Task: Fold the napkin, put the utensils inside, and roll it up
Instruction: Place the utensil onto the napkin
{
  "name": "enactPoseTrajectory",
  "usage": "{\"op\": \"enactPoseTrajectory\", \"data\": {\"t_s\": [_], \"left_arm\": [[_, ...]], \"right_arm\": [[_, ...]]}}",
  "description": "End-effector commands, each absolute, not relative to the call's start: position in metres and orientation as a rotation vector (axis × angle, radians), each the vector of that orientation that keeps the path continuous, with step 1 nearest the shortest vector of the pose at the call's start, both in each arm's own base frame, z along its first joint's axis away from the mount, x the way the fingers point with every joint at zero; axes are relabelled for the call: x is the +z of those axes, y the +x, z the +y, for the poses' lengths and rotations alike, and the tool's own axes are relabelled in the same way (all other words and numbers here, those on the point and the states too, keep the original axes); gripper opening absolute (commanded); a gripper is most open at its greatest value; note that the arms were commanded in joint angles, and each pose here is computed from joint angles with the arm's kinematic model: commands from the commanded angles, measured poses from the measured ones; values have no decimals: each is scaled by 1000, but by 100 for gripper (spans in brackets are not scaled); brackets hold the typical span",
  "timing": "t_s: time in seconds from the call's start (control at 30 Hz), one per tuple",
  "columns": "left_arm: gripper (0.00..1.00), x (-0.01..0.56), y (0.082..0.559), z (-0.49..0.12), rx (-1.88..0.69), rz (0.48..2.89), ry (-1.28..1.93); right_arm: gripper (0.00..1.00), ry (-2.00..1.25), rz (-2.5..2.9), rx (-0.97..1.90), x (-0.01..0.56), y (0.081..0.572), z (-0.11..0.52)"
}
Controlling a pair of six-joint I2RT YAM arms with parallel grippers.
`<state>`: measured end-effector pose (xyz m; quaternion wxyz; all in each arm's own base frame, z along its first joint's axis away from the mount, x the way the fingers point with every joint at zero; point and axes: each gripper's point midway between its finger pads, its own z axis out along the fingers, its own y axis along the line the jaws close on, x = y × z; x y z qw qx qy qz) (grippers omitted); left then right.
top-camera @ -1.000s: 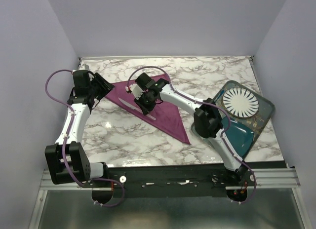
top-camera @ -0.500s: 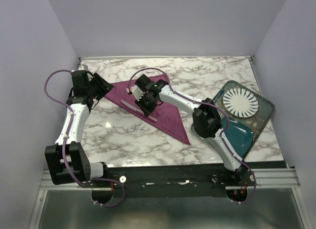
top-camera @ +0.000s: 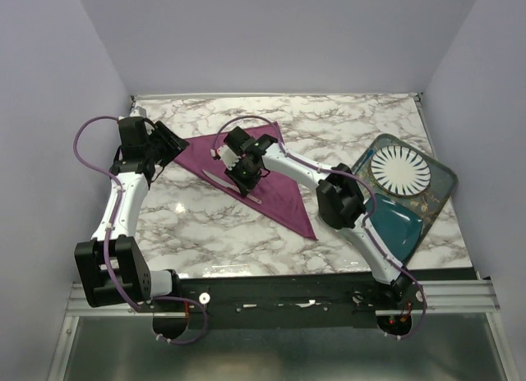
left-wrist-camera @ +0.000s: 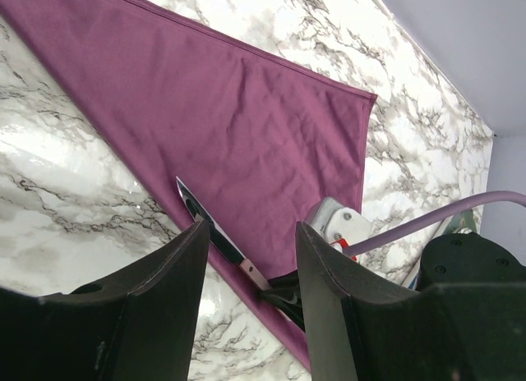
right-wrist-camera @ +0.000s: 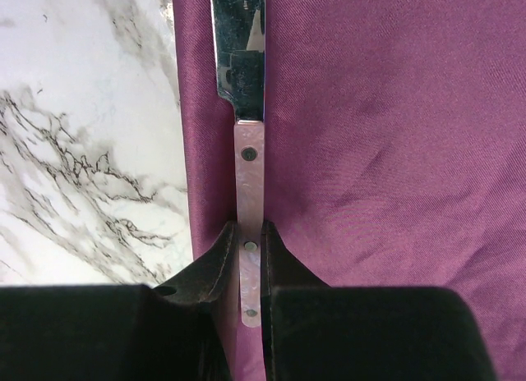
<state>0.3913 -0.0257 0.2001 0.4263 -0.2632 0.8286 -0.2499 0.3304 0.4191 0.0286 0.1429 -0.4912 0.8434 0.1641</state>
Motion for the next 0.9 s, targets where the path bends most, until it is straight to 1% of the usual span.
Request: {"op": "enactPoseTrajectory", "data": {"t_s": [0.0,0.4,0.87], "left_arm": [[55,199,391,-24,-628,2073,-633],[55,197,391,-26,-634,2078,-632],[55,197,391,-25,-635,2076,-632]], "right_arm": [[17,-1381,2470,485,22,330,423],[18,-1334,2477,488,24,335,427],[23,-1347,2479,475,18,336,427]]}}
